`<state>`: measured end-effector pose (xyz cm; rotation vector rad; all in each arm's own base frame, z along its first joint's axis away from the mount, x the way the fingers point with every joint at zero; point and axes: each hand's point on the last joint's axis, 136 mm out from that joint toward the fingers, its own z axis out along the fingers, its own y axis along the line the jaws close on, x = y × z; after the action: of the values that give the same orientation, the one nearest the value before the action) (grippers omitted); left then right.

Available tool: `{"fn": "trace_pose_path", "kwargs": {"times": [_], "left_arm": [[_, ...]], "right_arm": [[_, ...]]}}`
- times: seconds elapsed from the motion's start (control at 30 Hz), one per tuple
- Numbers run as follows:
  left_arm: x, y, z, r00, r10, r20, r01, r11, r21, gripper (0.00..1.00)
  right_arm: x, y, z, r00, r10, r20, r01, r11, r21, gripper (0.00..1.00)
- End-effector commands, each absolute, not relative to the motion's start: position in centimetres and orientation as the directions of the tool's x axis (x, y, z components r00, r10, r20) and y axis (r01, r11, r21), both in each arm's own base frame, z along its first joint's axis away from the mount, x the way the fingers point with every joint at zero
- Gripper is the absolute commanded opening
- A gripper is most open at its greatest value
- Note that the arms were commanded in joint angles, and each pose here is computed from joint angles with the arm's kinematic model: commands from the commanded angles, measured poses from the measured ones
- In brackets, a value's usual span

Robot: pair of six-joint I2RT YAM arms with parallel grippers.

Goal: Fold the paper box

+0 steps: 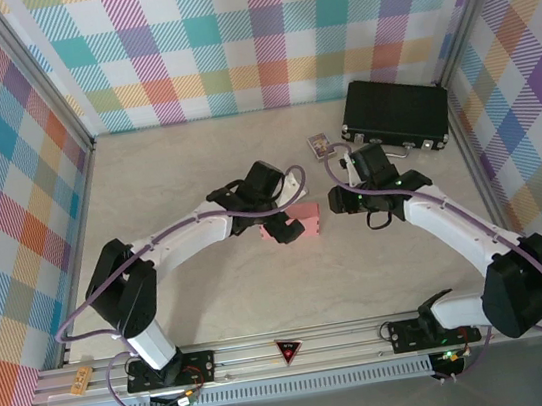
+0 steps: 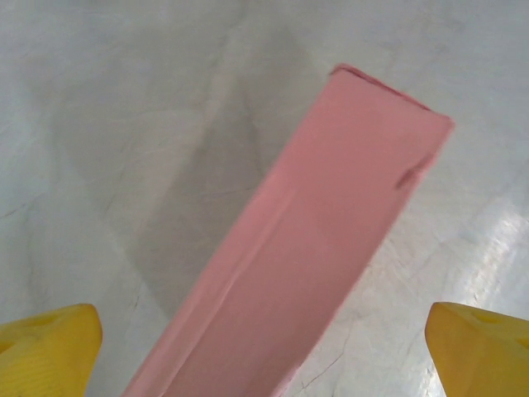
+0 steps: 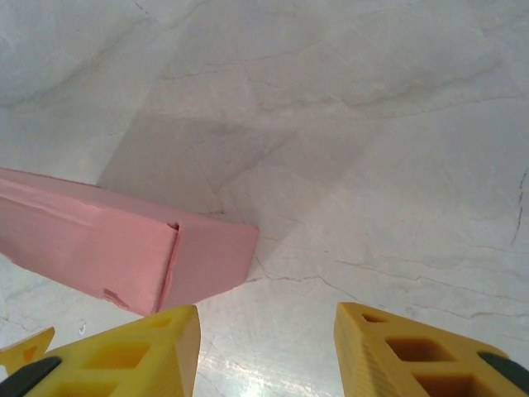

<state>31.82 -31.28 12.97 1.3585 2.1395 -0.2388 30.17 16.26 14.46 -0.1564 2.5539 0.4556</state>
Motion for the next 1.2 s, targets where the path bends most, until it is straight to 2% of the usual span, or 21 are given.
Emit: {"fn": "trace_pose_path", "kwargs": {"times": [0.0,0.33,0.6,0.73,1.0,1.17], "left_arm": [[31.1,-31.5,12.9,-0.173,0.828,-0.533,0.943,0.295,0.153,1.00],[30.8,-32.3,11.4,-0.047,0.862,-0.506,0.980,0.138,0.144,0.87],[31.3,-32.1,10.7,-0.075,0.882,-0.466,0.980,0.151,0.128,0.60],[31.9,-32.0,10.8,-0.074,0.883,-0.464,0.970,0.172,0.173,0.58],[34.8,-30.2,12.4,-0.084,0.883,-0.462,0.886,0.279,0.371,0.58],[35.2,-29.1,12.7,-0.092,0.887,-0.452,0.852,0.304,0.425,0.56]], "right_arm": [[29.0,15.8,13.7,-0.867,-0.033,-0.497,-0.201,0.936,0.288,0.48],[28.8,15.5,13.0,-0.876,-0.026,-0.482,-0.187,0.939,0.288,0.47],[28.8,15.3,12.6,-0.880,-0.030,-0.474,-0.181,0.944,0.277,0.48],[28.7,15.3,12.4,-0.885,-0.031,-0.465,-0.179,0.944,0.276,0.48],[28.8,15.2,12.2,-0.886,-0.033,-0.463,-0.176,0.947,0.270,0.48],[28.9,15.1,12.1,-0.887,-0.033,-0.461,-0.175,0.947,0.268,0.48]]}}
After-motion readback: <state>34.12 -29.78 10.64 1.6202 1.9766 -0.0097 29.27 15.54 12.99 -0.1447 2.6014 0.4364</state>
